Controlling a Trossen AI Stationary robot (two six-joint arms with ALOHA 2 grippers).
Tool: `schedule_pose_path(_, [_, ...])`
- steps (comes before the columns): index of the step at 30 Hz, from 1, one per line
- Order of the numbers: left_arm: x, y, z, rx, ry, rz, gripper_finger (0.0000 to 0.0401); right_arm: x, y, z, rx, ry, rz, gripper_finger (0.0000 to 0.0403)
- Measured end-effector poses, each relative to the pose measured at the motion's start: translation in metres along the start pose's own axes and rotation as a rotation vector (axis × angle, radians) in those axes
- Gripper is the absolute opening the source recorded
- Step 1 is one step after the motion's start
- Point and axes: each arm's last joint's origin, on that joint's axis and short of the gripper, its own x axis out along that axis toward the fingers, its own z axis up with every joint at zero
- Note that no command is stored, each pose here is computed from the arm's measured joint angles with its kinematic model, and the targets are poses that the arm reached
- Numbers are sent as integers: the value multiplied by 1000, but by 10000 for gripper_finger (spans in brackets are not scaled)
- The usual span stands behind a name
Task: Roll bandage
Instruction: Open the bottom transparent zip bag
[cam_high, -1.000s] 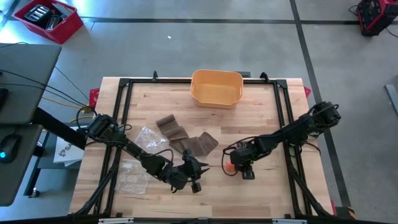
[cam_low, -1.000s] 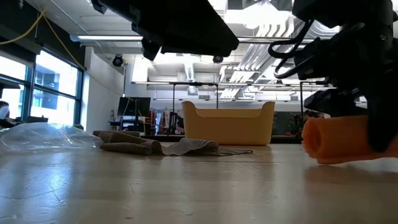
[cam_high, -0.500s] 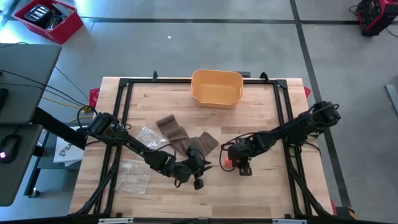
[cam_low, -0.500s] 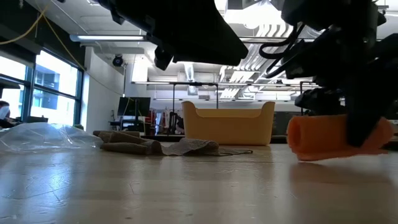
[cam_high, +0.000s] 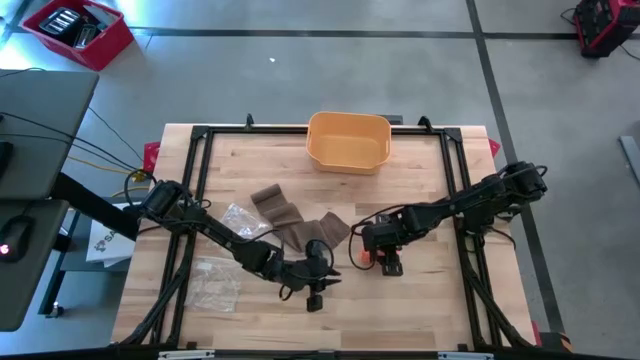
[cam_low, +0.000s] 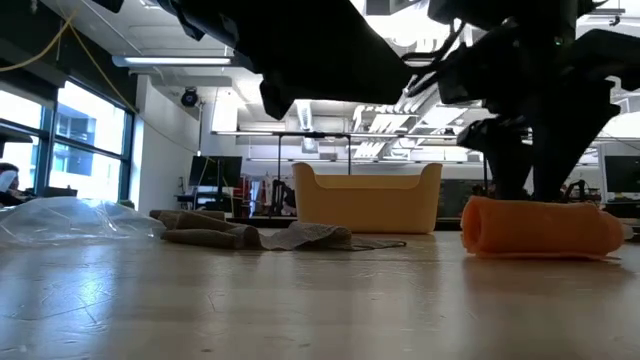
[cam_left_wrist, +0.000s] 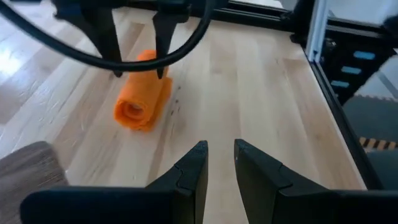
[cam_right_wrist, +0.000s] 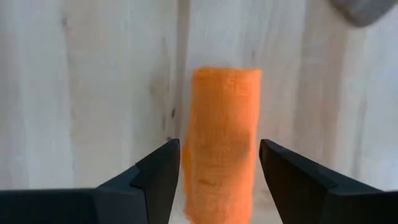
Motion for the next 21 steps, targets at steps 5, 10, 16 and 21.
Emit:
schedule_pose_path(5, [-12,-6,-2,-92,27,51,73,-7,1,0,9,7,-177,216])
schedule_pose_path(10, [-37,-21,-17,-137,140,135,56,-5,15,9,150,-242,-367,216])
schedule_pose_path(16, [-79,-29,-28,-285,251,247,25,-9,46,25,77,-503,-279,216])
schedule_pose_path(21, [-119,-22,-37,-352,463,351,4,-17,63,36,12,-672,-208,216])
